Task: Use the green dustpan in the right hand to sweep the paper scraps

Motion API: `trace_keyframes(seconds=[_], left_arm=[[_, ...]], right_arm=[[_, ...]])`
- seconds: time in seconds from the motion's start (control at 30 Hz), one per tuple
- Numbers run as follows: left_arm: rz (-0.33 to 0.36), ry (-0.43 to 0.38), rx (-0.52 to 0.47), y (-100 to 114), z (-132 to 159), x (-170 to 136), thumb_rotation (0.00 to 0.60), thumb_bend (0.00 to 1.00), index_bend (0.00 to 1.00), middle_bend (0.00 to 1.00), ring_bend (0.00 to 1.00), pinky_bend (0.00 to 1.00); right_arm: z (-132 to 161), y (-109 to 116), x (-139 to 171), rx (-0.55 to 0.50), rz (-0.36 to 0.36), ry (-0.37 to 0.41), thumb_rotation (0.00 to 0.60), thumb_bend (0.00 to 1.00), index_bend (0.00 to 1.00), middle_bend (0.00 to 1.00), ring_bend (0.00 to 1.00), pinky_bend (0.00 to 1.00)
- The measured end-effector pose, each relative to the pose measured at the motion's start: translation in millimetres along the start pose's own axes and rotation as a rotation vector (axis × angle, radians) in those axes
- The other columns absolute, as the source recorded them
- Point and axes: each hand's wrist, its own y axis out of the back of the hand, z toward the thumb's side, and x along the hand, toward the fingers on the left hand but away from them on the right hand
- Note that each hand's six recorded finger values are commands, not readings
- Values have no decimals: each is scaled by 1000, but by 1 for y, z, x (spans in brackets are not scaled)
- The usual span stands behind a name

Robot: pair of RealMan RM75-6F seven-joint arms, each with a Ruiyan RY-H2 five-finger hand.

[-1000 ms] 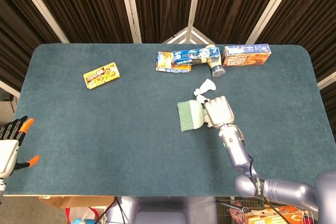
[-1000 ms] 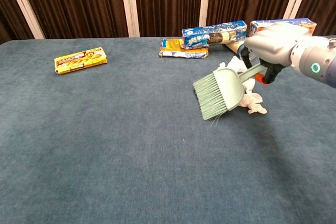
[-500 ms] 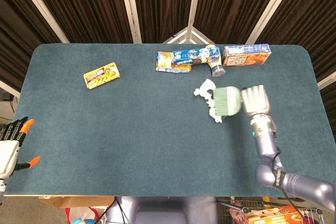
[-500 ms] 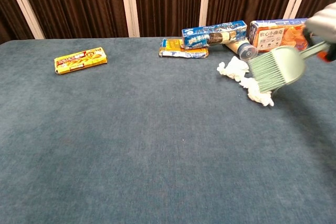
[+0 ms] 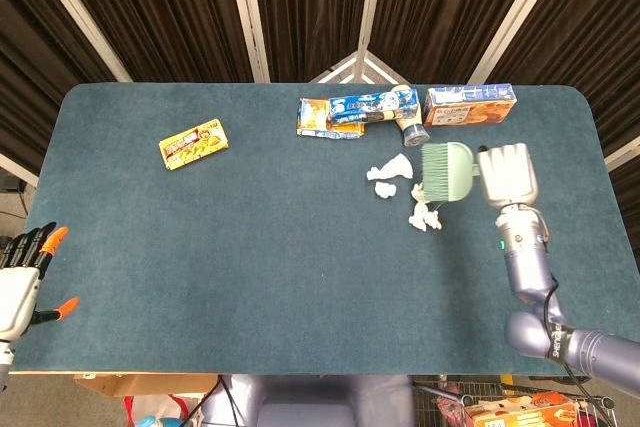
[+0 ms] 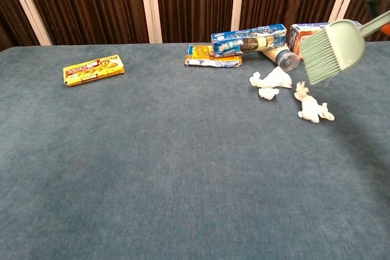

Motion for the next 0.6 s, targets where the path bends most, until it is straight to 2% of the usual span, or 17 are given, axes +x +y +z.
trace_keyframes(seconds=[0.37,0.6], left_arm=[[-12,11,-15,0,-3,1,600,51,0,0,0,0],[-22,19,-29,-1,-5,2,600,51,0,0,0,0]], right_arm=[[73,18,-12,-63,-7,122,600,607,793,959,989,1000],[109,14,-24,-59,23,174,600,608,792,959,989,1000]])
